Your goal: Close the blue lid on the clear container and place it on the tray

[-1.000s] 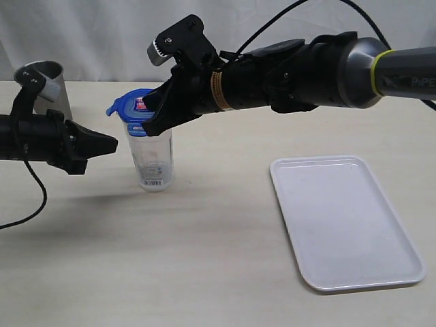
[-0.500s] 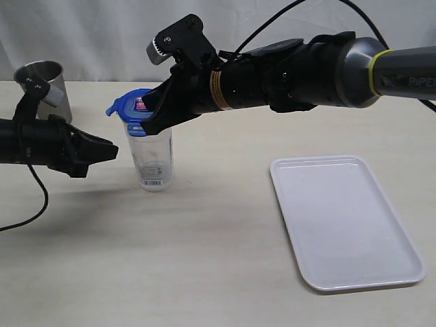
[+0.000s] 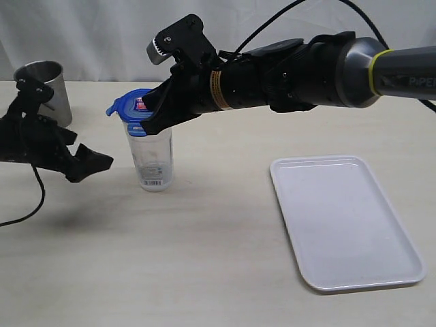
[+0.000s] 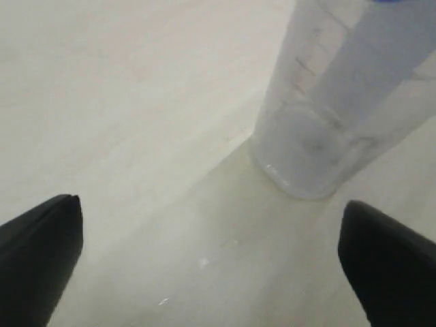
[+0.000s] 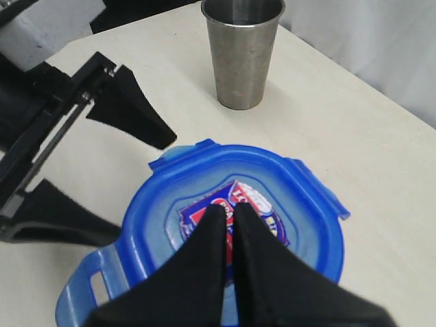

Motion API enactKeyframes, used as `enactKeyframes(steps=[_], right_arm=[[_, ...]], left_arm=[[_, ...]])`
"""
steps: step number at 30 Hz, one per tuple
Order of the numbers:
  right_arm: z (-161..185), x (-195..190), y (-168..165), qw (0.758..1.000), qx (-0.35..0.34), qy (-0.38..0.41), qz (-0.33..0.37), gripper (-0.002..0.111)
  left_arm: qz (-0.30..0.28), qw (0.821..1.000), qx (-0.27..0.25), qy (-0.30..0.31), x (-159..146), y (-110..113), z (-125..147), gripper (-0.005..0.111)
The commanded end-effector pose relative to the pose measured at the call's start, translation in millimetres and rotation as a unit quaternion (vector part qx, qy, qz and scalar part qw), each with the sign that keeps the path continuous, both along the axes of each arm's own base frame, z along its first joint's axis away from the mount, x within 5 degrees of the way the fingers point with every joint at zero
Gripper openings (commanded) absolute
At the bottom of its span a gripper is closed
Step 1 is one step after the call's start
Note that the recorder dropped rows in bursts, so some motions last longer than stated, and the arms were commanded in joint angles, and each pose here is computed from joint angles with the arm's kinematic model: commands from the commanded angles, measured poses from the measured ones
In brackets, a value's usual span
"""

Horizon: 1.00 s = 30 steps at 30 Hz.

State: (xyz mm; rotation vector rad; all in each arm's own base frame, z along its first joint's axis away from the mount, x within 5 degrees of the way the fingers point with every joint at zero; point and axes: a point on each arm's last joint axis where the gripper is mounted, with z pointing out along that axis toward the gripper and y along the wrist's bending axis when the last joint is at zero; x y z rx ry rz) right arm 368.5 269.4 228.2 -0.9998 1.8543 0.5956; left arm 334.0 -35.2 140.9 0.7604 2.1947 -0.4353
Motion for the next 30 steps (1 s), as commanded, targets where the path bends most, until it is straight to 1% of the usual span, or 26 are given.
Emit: enactKeyframes(steps=[1, 2, 3, 4, 6, 8, 9, 10, 11, 12, 14, 15, 16, 17, 19, 20, 21, 22, 23, 24, 26, 27, 28, 29, 30], right_arm=[[0, 0, -1, 1.000, -0.008, -0.007, 0.001, 0.004], [0, 0, -1, 1.000, -0.010, -0.008, 0.002, 0.004], [0, 0, -1, 1.000, -0.010, -0.008, 0.002, 0.004], [0, 0, -1, 1.000, -0.010, -0.008, 0.002, 0.004], [0, 0, -1, 1.000, -0.010, -0.008, 0.002, 0.004], [0, 0, -1, 1.000, -0.010, -0.008, 0.002, 0.004], [0, 0, -1, 1.000, -0.011, -0.009, 0.003, 0.004], [0, 0, -1, 1.000, -0.011, -0.010, 0.004, 0.004], [0, 0, -1, 1.000, -0.013, -0.012, 0.004, 0.004], [0, 0, -1, 1.000, -0.014, -0.014, 0.005, 0.004], [0, 0, -1, 1.000, -0.014, -0.015, 0.006, 0.004], [0, 0, -1, 1.000, -0.014, -0.015, 0.006, 0.004], [0, 0, -1, 1.000, -0.015, -0.015, 0.004, 0.004], [0, 0, -1, 1.000, -0.015, -0.015, 0.004, 0.004], [0, 0, -1, 1.000, -0.015, -0.015, 0.004, 0.004], [0, 0, -1, 1.000, -0.015, -0.015, 0.004, 0.004], [0, 0, -1, 1.000, -0.015, -0.015, 0.004, 0.004], [0, 0, -1, 1.000, -0.015, -0.015, 0.004, 0.004], [0, 0, -1, 1.000, -0.015, -0.015, 0.004, 0.004], [0, 0, -1, 1.000, -0.015, -0.015, 0.004, 0.004], [0, 0, -1, 1.000, -0.015, -0.015, 0.004, 0.004], [0, 0, -1, 1.000, -0.015, -0.015, 0.004, 0.004], [0, 0, -1, 1.000, -0.015, -0.015, 0.004, 0.004], [0, 0, -1, 1.000, -0.015, -0.015, 0.004, 0.004], [0, 0, -1, 1.000, -0.015, -0.015, 0.004, 0.004]], left_arm=[[0.176, 0.979, 0.105, -0.013, 3, 32, 17, 0.105], [0.201, 0.973, 0.115, -0.012, 2, 39, 20, 0.105], [0.204, 0.973, 0.107, -0.018, 2, 42, 24, 0.105], [0.198, 0.976, 0.085, -0.024, 2, 45, 28, 0.105], [0.153, 0.987, 0.003, -0.042, 1, 44, 36, 0.105], [0.103, 0.990, -0.064, -0.076, 0, 50, 47, 0.105], [0.100, 0.987, -0.090, -0.087, 1, 57, 53, 0.105], [0.107, 0.985, -0.103, -0.091, 2, 63, 56, 0.105], [0.149, 0.979, -0.113, -0.080, 2, 79, 57, 0.105], [0.185, 0.974, -0.112, -0.069, 1, 91, 55, 0.105], [0.251, 0.963, -0.084, -0.043, 0, 105, 48, 0.105], [0.288, 0.955, -0.071, -0.027, -2, 111, 44, 0.105], [0.335, 0.940, -0.065, -0.009, -2, 118, 40, 0.105], [0.353, 0.931, -0.090, 0.003, -2, 118, 40, 0.105], [0.385, 0.909, -0.156, 0.029, -1, 115, 42, 0.105], [0.399, 0.881, -0.245, 0.064, -1, 108, 45, 0.105], [0.398, 0.875, -0.267, 0.073, -1, 106, 47, 0.105], [0.401, 0.876, -0.259, 0.071, -1, 107, 46, 0.105], [0.415, 0.872, -0.249, 0.070, -1, 110, 45, 0.105], [0.452, 0.854, -0.246, 0.077, -2, 116, 42, 0.105], [0.512, 0.808, -0.274, 0.100, -4, 122, 38, 0.105], [0.552, 0.773, -0.290, 0.116, -7, 125, 34, 0.105], [0.582, 0.751, -0.289, 0.117, -8, 128, 32, 0.105], [0.646, 0.705, -0.271, 0.109, -11, 135, 28, 0.105], [0.701, 0.665, -0.241, 0.090, -14, 141, 26, 0.105]])
